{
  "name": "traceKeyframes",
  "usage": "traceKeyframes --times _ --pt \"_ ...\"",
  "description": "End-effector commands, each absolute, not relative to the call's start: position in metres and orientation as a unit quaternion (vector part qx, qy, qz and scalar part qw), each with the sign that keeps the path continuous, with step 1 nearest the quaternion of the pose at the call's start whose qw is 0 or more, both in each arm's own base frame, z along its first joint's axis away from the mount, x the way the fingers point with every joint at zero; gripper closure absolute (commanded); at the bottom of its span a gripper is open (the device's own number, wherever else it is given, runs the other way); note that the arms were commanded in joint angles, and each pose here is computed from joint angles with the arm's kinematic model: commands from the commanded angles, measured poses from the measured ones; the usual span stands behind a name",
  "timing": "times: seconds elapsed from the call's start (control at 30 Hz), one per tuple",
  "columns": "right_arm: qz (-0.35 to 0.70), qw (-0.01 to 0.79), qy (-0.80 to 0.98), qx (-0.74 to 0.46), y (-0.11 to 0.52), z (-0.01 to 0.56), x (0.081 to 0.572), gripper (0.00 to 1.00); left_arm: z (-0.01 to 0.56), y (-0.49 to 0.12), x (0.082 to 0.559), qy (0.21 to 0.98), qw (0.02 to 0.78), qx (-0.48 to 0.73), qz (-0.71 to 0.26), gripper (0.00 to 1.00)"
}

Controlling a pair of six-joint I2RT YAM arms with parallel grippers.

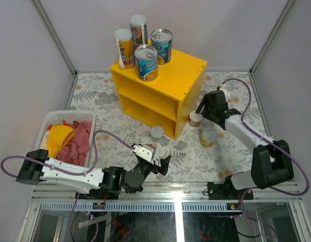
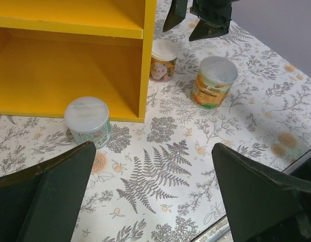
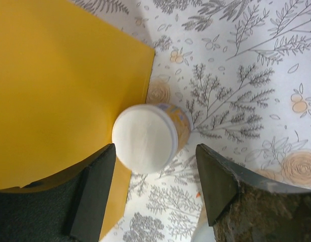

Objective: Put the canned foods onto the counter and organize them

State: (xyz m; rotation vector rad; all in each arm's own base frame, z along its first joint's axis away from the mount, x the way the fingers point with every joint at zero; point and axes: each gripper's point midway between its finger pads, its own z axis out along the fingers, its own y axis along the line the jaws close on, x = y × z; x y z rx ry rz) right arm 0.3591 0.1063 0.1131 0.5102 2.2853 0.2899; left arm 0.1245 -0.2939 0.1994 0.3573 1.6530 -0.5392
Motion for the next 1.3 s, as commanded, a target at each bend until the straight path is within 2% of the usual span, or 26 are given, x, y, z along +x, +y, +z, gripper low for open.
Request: traceKeyframes --times 0.0,0.17,0.23,0.57,1.27 --pt "0.128 0.416 0.871 0.228 0.106 0.135 0.403 0.31 0.208 -0.297 0.106 0.72 0.627 0.145 -0.26 0.01" --pt "0.153 0.385 0.881 0.229 0.123 0.121 0.42 0.44 0.207 -0.296 0.104 0.723 0.625 0.148 -0.254 0.01" --pt "0.16 0.367 0.887 0.23 0.128 0.11 0.42 0.46 0.205 -0.296 0.104 0.724 0.624 0.149 -0.252 0.01" --pt "0.171 0.326 0.906 0.207 0.148 0.081 0.39 0.48 0.189 -0.293 0.105 0.727 0.624 0.143 -0.249 0.01" --pt "0.202 0.295 0.92 0.162 0.199 0.087 0.288 0.48 0.143 -0.304 0.099 0.723 0.618 0.173 -0.255 0.0"
